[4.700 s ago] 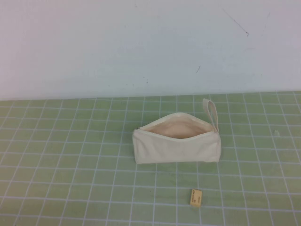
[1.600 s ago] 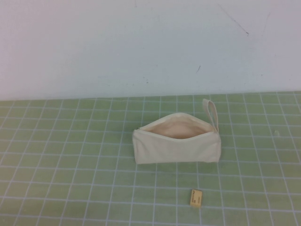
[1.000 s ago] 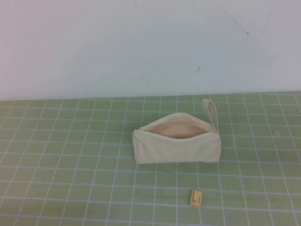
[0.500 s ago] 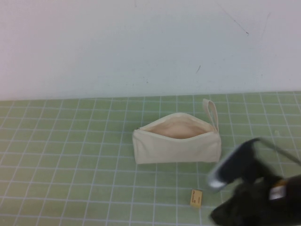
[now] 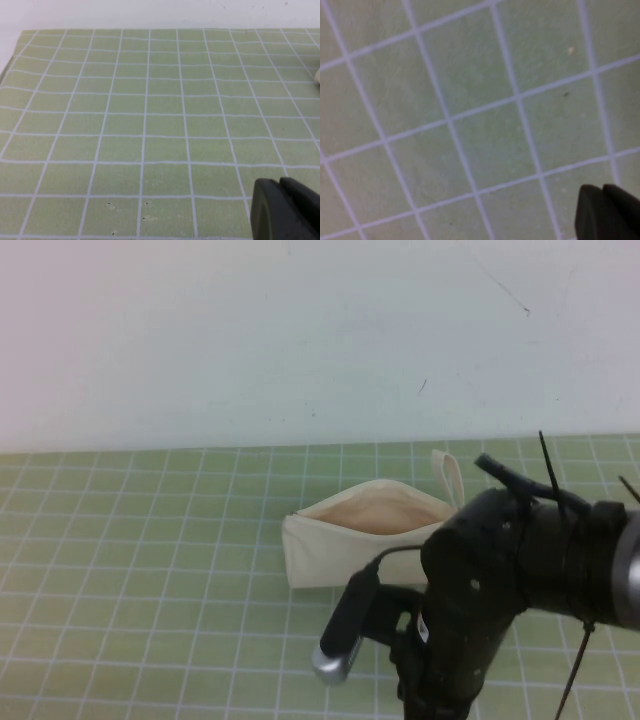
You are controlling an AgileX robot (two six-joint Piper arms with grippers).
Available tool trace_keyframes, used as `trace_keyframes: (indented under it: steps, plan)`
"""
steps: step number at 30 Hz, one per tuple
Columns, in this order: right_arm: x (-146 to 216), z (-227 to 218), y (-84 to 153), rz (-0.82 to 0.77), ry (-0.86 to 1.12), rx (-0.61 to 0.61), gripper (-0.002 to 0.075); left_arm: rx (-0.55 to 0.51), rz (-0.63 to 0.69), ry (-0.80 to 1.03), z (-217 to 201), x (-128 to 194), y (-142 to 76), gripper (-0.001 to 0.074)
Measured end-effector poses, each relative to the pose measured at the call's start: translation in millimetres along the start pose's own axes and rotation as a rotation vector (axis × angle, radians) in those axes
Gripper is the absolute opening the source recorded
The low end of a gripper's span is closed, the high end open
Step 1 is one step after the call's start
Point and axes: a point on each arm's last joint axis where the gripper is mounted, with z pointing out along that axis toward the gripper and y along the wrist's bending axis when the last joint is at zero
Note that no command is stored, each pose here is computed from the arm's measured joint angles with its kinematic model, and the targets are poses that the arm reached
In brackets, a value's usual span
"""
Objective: Put eraser into pencil case
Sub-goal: Pick up the eraser from the table
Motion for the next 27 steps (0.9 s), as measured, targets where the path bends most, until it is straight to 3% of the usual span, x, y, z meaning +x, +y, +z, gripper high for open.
trace_keyframes:
  steps: [9,16,23,25,27]
  plan:
    - [5.0,-7.1,-14.5,0.121,0.018,-0.045,-0.0001,0.0,0.0,0.0,0.0,0.0,0.0,-0.0001]
    - [10.0,-11.2,-40.6,0.365,-0.098,-0.173,-0.0001,0.0,0.0,0.0,0.0,0.0,0.0,-0.0001]
    - [2.2,-14.3,-65.6,0.618,-0.292,-0.135,0.0001,0.0,0.0,0.0,0.0,0.0,0.0,-0.0001]
    - [0.7,-13.4,-66.5,0.653,-0.305,-0.139,0.0036,0.0,0.0,0.0,0.0,0.0,0.0,-0.0001]
    - [0.8,-8.5,-66.3,0.668,-0.284,-0.151,0.0117,0.0,0.0,0.0,0.0,0.0,0.0,-0.0001]
